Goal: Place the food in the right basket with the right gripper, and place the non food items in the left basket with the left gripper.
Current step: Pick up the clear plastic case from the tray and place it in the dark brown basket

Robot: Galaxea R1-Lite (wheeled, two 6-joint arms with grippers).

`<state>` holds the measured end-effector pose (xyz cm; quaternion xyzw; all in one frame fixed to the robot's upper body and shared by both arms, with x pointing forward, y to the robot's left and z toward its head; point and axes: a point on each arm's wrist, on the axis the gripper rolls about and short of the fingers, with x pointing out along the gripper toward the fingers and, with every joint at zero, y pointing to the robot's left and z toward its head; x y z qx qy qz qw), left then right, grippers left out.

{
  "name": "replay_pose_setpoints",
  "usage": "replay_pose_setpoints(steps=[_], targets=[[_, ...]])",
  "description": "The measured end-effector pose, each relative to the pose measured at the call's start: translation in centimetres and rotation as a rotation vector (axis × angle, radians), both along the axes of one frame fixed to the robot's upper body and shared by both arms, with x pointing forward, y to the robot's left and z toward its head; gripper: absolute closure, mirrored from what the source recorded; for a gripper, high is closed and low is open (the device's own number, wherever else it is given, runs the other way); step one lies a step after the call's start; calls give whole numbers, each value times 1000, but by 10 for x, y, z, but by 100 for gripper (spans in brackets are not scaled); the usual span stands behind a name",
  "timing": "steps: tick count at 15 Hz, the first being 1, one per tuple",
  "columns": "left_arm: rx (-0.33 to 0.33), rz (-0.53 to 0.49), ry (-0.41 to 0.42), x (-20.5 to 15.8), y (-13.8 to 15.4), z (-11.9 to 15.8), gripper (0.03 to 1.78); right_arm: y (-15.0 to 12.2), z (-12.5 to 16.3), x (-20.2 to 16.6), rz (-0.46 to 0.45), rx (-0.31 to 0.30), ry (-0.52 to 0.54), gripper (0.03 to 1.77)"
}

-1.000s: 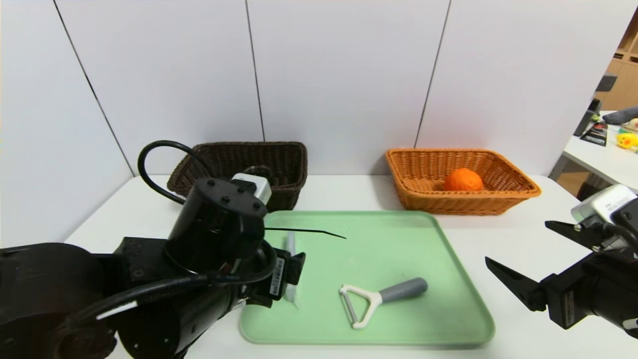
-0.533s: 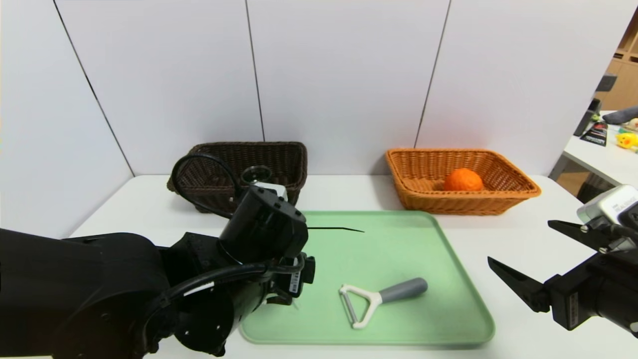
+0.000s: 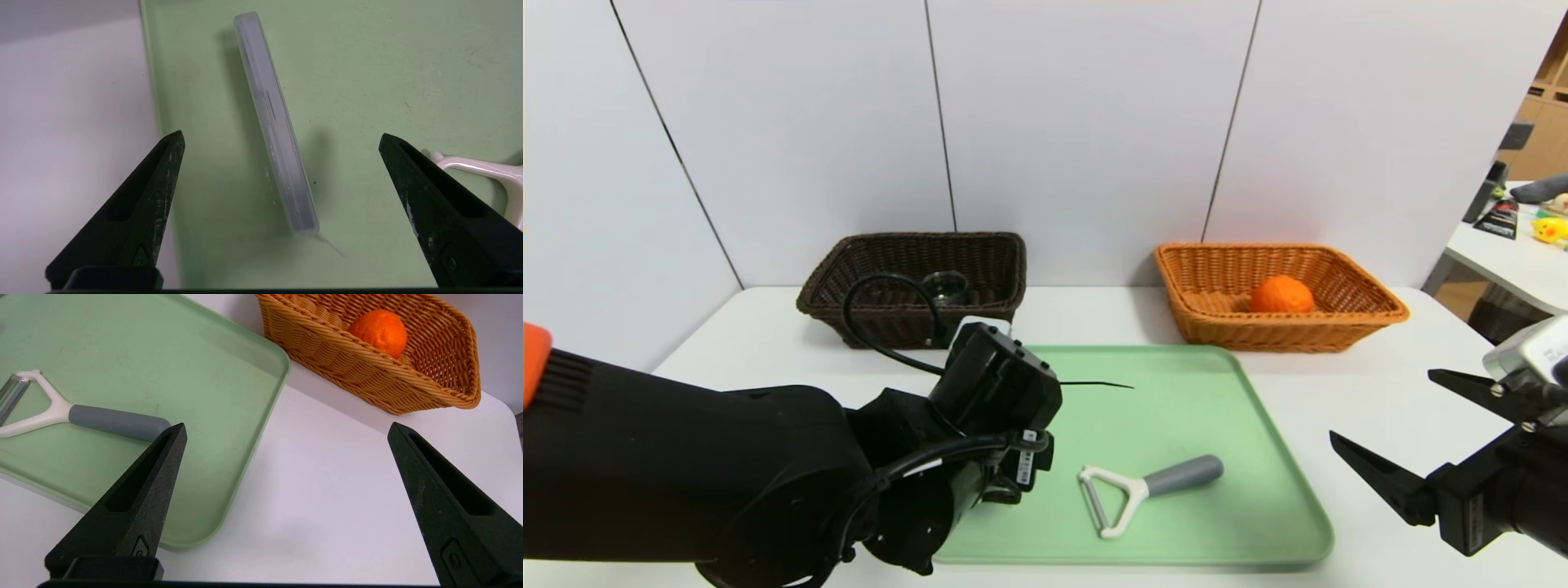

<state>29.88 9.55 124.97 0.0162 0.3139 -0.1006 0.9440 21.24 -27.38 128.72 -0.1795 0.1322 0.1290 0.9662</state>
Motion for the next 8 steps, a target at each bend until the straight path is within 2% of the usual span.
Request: replay_pose_setpoints(steps=[8], targets=[[1,43,41,10,-2,-16,12,-1,0,-2,6,-5,-8,11]])
